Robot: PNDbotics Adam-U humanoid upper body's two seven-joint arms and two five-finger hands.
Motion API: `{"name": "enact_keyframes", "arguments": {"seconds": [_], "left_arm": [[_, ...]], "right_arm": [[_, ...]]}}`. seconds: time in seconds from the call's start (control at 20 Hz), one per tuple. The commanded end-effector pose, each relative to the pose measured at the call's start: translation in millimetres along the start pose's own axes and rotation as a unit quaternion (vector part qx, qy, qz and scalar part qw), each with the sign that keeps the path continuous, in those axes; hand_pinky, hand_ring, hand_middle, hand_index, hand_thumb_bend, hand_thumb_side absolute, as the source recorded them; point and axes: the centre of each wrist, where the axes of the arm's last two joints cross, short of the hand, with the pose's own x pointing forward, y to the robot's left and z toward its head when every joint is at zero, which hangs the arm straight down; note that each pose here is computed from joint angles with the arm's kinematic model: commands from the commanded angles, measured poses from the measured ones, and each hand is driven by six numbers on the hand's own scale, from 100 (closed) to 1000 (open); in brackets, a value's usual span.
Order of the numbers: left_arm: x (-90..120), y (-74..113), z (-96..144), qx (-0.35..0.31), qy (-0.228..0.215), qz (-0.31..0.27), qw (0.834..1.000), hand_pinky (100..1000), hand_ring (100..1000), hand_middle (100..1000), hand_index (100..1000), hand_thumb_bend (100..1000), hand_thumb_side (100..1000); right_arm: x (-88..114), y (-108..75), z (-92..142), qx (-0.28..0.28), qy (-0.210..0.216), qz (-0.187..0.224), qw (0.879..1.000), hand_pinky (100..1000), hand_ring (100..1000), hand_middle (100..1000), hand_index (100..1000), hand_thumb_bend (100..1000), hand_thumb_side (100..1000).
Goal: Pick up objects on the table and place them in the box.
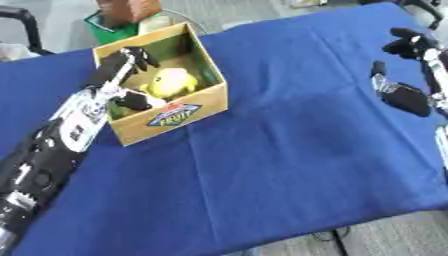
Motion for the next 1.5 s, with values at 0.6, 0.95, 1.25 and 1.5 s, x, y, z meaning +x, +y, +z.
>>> {"name": "enact_keyframes", "arguments": {"seconds": [0.6,0.95,1.25,1.5], "left_arm": [[32,89.4,38,0.164,-0.084,0.115,0.976,615,643,631,758,1000,369],[4,96.7,100,0.228,0.009,0.234,0.945,578,614,597,727,942,331],[-23,77.5,140,0.259,0.08,0.282,0.92,562,600,584,727,828,337],[-41,60.9,165,0.285,0.146,0.286,0.903,558,597,578,726,621,369]], "right_arm": [[0,-11.7,3,-0.018,0.002,0.005,1.0,854,797,701,926,100,229],[0,-14.4,5,-0.029,0.004,0.002,1.0,854,796,701,927,100,231],[0,-16.4,6,-0.035,0.006,0.002,0.999,853,797,701,927,100,232],[0,-16.3,7,-0.037,0.007,0.001,0.999,853,797,701,927,100,232]]}}
